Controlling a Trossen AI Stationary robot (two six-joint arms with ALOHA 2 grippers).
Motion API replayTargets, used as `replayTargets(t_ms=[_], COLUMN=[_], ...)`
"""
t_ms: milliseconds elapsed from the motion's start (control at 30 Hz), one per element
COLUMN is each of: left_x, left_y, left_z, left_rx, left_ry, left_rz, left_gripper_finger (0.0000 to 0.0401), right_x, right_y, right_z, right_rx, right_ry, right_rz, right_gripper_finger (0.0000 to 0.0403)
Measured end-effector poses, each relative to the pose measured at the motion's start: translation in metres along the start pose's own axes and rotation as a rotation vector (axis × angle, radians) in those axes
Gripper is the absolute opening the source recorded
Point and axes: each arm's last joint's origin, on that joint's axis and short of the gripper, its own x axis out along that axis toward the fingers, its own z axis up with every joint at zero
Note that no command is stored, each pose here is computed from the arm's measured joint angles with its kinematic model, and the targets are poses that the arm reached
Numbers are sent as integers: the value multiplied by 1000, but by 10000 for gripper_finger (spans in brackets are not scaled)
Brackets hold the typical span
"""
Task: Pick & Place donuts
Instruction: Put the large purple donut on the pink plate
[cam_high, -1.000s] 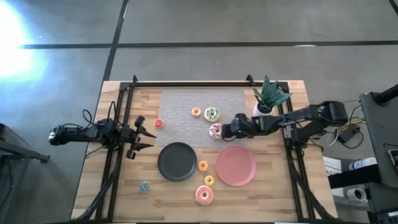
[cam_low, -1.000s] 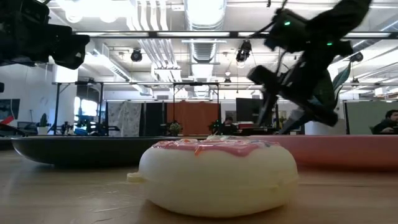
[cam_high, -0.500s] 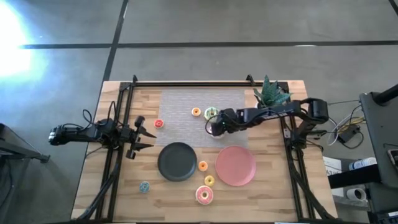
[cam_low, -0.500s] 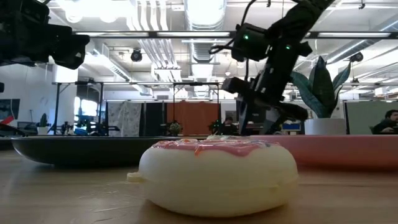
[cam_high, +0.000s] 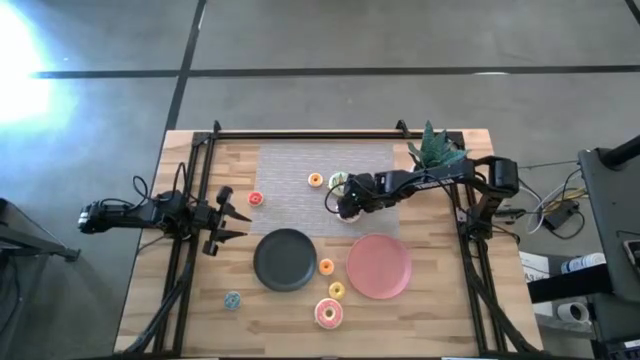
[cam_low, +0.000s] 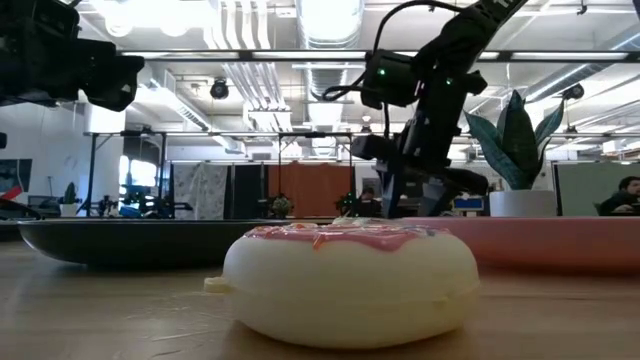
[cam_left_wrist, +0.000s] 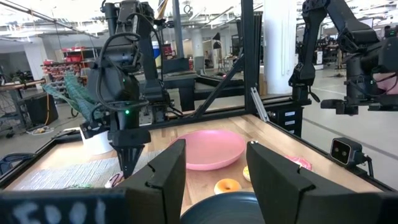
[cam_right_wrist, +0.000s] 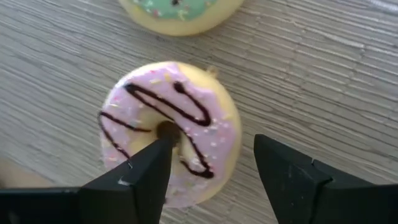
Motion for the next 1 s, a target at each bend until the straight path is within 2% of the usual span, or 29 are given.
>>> replayTargets(t_ms=[233, 333, 433, 567, 700, 800, 900, 1000], left_x=[0, 0, 0, 0, 0, 0, 0, 0], left_y=[0, 0, 0, 0, 0, 0, 0, 0], left_z=[0, 0, 0, 0, 0, 0, 0, 0], left_rx=[0, 0, 0, 0, 0, 0, 0, 0], left_ry=[0, 0, 0, 0, 0, 0, 0, 0], left_rz=[0, 0, 0, 0, 0, 0, 0, 0], left_gripper_finger=[144, 144, 144, 144, 144, 144, 144, 144], right_x=[13, 17, 14, -2, -8, -19, -42, -53], right_y=[2, 4, 9, 21, 20, 24, 30, 26], right_z=[1, 3, 4, 11, 17, 18, 3, -26], right_rx=[-4, -26, -61, -132, -201, -233, -357, -487], right_ry=[17, 32, 30, -4, 10, 44, 122, 230], right_rz=[-27, -26, -11, 17, -38, -28, -25, -91], right_gripper_finger=[219, 204, 166, 94, 24, 18, 17, 16])
